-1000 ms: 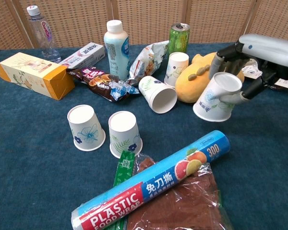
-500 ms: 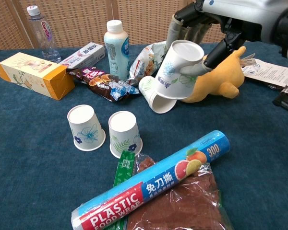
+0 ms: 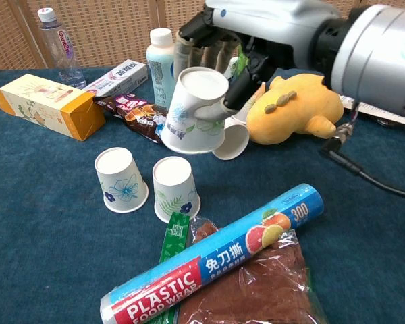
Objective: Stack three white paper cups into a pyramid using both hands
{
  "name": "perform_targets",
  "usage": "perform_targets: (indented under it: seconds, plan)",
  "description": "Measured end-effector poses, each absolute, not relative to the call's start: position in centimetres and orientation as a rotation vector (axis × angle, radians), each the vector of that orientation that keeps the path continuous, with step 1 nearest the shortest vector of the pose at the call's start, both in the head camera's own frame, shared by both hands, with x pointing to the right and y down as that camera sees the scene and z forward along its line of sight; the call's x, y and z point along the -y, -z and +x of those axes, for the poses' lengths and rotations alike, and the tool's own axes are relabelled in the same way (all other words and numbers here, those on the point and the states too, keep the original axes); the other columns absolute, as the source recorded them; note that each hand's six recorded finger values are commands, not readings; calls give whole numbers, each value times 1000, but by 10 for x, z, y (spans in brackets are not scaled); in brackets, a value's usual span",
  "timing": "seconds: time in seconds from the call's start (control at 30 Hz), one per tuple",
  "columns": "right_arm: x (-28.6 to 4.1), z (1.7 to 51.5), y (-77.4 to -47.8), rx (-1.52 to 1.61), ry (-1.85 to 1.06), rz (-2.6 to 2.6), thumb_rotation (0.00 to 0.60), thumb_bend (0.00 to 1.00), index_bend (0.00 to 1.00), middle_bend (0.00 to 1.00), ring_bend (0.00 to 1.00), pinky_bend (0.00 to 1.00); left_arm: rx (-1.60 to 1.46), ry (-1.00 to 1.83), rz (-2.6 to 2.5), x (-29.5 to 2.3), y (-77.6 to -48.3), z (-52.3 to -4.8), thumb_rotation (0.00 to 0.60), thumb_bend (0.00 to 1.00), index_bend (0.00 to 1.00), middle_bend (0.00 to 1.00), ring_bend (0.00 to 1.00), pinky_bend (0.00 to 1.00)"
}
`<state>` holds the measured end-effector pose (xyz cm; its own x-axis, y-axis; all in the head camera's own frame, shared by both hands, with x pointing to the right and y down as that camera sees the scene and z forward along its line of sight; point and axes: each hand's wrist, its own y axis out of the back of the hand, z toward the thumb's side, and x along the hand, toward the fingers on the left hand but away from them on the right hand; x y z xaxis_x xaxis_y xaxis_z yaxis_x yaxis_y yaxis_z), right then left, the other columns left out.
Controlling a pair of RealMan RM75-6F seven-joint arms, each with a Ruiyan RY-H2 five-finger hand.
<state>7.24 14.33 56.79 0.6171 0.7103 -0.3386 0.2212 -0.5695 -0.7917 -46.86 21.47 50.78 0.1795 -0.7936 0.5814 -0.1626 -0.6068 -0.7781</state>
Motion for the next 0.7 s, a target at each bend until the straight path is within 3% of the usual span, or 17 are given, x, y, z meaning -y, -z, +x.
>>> perform_targets:
  seconds: [0.7]
  plan:
    - [-152, 1, -583, 638, -900, -2058, 600, 374, 436, 490, 375, 335, -908, 1455, -1922, -214, -508, -472, 600, 295, 0, 0, 0, 0]
